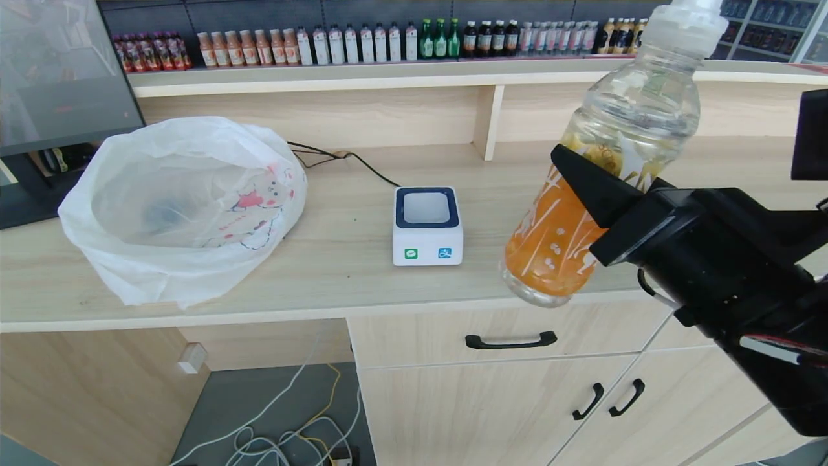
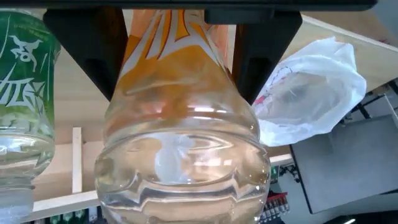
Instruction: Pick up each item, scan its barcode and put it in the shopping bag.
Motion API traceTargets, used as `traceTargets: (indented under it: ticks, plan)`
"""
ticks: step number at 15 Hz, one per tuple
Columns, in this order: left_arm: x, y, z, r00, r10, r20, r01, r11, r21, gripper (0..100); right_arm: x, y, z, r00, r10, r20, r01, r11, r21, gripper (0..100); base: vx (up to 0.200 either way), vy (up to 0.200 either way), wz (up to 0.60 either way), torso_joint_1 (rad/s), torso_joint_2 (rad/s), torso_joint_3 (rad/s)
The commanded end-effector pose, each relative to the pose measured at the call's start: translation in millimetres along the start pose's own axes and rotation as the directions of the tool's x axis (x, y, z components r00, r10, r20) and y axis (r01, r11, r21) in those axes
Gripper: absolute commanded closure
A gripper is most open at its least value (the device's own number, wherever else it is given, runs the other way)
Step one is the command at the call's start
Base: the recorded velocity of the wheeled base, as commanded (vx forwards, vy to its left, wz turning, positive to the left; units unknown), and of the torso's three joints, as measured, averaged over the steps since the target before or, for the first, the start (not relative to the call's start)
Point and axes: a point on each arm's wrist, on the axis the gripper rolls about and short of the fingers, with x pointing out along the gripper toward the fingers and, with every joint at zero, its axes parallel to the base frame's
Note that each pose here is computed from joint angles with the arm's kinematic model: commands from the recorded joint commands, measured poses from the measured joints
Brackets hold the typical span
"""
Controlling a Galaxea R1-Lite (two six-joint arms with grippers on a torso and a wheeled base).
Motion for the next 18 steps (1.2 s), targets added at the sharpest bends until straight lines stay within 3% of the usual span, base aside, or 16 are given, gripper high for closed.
traceTargets:
  ticks: [1, 8, 12, 18]
  plan:
    - [0.0, 0.0, 0.0, 1.000, 0.001, 0.001, -0.001, 1.000, 0.000, 0, 7.7, -0.9, -5.5, 1.000, 0.016, -0.013, -0.017, 1.000, -0.014, 100, 0.000, 0.000, 0.00, 0.000, 0.00, 0.000]
    - [0.0, 0.0, 0.0, 1.000, 0.001, 0.001, -0.001, 1.000, 0.001, 0, 13.5, -36.7, -10.0, 0.999, -0.032, -0.023, 0.030, 0.996, -0.082, 100, 0.000, 0.000, 0.00, 0.000, 0.00, 0.000]
    - [0.0, 0.0, 0.0, 1.000, 0.001, 0.001, -0.001, 1.000, 0.003, 0, 14.9, -42.5, -8.2, 0.999, -0.050, 0.015, 0.052, 0.994, -0.096, 100, 0.000, 0.000, 0.00, 0.000, 0.00, 0.000]
    - [0.0, 0.0, 0.0, 1.000, 0.002, 0.001, -0.002, 1.000, -0.008, 0, 18.5, -45.8, -6.8, 0.998, -0.058, 0.032, 0.060, 0.993, -0.098, 100, 0.000, 0.200, 0.00, 0.000, 0.00, 0.001]
